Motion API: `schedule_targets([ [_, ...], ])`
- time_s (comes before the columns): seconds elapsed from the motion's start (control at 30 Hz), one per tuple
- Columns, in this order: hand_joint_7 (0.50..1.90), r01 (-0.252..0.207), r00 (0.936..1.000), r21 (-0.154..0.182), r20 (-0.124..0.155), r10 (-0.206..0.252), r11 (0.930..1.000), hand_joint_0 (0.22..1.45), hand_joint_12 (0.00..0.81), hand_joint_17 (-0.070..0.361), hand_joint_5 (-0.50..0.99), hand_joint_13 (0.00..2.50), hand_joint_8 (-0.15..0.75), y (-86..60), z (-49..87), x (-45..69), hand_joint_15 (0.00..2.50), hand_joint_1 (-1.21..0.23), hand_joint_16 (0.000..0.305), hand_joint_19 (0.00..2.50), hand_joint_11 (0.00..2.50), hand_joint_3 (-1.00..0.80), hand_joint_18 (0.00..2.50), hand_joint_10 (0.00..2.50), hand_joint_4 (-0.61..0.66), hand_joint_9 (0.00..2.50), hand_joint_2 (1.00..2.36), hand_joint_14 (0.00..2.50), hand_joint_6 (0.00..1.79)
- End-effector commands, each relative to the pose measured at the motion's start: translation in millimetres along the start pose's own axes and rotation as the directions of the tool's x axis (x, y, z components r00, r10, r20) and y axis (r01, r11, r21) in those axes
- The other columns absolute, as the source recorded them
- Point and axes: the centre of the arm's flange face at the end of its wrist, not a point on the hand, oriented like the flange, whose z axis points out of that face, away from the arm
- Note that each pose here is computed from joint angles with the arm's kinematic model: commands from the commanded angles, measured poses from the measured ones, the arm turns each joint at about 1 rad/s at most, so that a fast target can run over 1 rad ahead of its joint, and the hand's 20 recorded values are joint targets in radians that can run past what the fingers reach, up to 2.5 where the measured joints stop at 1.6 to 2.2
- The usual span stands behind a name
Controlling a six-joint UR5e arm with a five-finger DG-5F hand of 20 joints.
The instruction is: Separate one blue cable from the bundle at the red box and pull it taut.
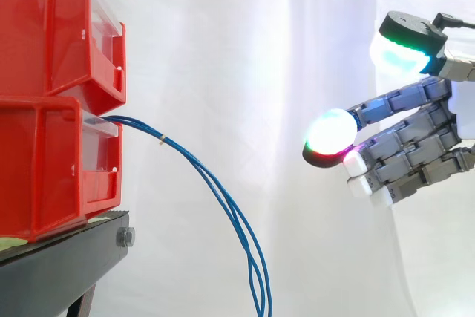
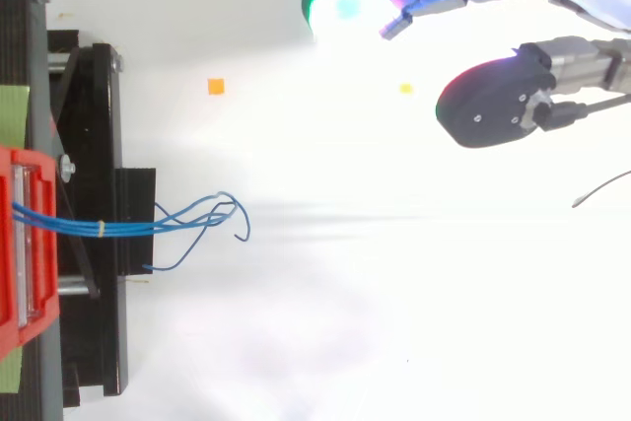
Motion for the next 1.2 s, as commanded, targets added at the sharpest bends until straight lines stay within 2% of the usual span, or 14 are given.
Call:
schedule_targets([
  [0.0,0.86,0.014,0.9999,-0.013,0.006,-0.014,0.9998,0.50,0.368,0.095,-0.21,0.66,0.321,1.0,1.7,1.7,0.44,-0.58,0.042,0.46,0.56,-0.50,0.44,0.01,0.22,0.64,1.00,0.01,0.50],
  [0.1,0.86,0.026,0.9997,-0.015,0.004,-0.026,0.9995,0.50,0.367,0.095,-0.21,0.66,0.321,0.6,1.8,5.2,0.44,-0.58,0.042,0.46,0.57,-0.50,0.45,0.01,0.22,0.64,1.00,0.01,0.50],
  [0.17,0.87,0.026,0.9997,-0.005,0.001,-0.026,0.9997,0.50,0.367,0.095,-0.21,0.67,0.321,-7.7,4.3,10.2,0.44,-0.58,0.042,0.47,0.57,-0.50,0.45,0.01,0.22,0.64,1.00,0.01,0.50],
  [0.23,0.86,0.014,0.9999,-0.010,0.002,-0.013,0.9999,0.50,0.367,0.094,-0.21,0.67,0.321,-8.3,4.9,11.0,0.45,-0.58,0.042,0.47,0.57,-0.50,0.45,0.01,0.23,0.64,1.00,0.01,0.50],
  [0.33,0.86,-0.003,0.9999,-0.038,0.012,0.004,0.9993,0.50,0.367,0.095,-0.21,0.68,0.322,-3.9,7.5,12.9,0.45,-0.58,0.042,0.48,0.58,-0.50,0.46,0.01,0.23,0.65,1.00,0.02,0.50],
  [0.4,0.87,0.005,0.9999,-0.040,0.013,-0.004,0.9992,0.50,0.367,0.095,-0.21,0.68,0.322,-4.1,7.8,14.2,0.45,-0.58,0.042,0.47,0.58,-0.50,0.46,0.01,0.22,0.65,1.00,0.01,0.50],
  [0.43,0.87,0.011,0.9999,-0.033,0.008,-0.010,0.9994,0.50,0.367,0.094,-0.21,0.68,0.321,-8.9,8.2,17.3,0.45,-0.58,0.042,0.48,0.58,-0.50,0.46,0.01,0.23,0.65,1.00,0.01,0.50],
  [0.47,0.87,0.015,0.9999,-0.018,0.004,-0.015,0.9997,0.50,0.365,0.094,-0.21,0.68,0.319,-20.3,12.0,22.2,0.46,-0.58,0.042,0.49,0.59,-0.50,0.46,0.01,0.22,0.65,1.00,0.01,0.50],
  [0.53,0.87,0.015,0.9999,-0.009,-0.002,-0.015,0.9998,0.50,0.365,0.094,-0.21,0.68,0.319,-26.9,15.8,26.9,0.46,-0.58,0.042,0.49,0.59,-0.50,0.46,0.01,0.23,0.65,1.00,0.01,0.50],
  [0.63,0.87,0.007,1.0000,-0.013,-0.001,-0.007,0.9999,0.50,0.365,0.094,-0.21,0.69,0.321,-27.0,25.8,33.0,0.46,-0.58,0.042,0.49,0.59,-0.50,0.46,0.01,0.23,0.65,1.00,0.01,0.50],
  [0.7,0.87,0.005,1.0000,-0.018,0.001,-0.005,0.9998,0.50,0.365,0.093,-0.21,0.69,0.322,-25.1,26.2,32.7,0.47,-0.58,0.042,0.49,0.60,-0.50,0.46,0.01,0.23,0.66,1.00,0.01,0.50],
  [0.9,0.87,0.010,0.9999,-0.008,0.001,-0.010,0.9999,0.50,0.367,0.093,-0.20,0.69,0.320,-36.3,34.0,37.6,0.48,-0.58,0.042,0.49,0.60,-0.50,0.47,0.01,0.23,0.66,1.00,0.01,0.50],
  [1.07,0.87,0.012,0.9999,-0.022,0.009,-0.012,0.9997,0.50,0.369,0.094,-0.20,0.70,0.322,-34.5,35.6,37.6,0.48,-0.58,0.042,0.49,0.60,-0.50,0.47,0.01,0.23,0.66,1.00,0.01,0.50],
  [1.17,0.87,0.017,0.9998,-0.019,0.008,-0.017,0.9997,0.50,0.369,0.094,-0.20,0.70,0.321,-39.7,37.4,40.4,0.48,-0.58,0.042,0.49,0.61,-0.50,0.48,0.01,0.23,0.66,1.00,0.01,0.50],
])
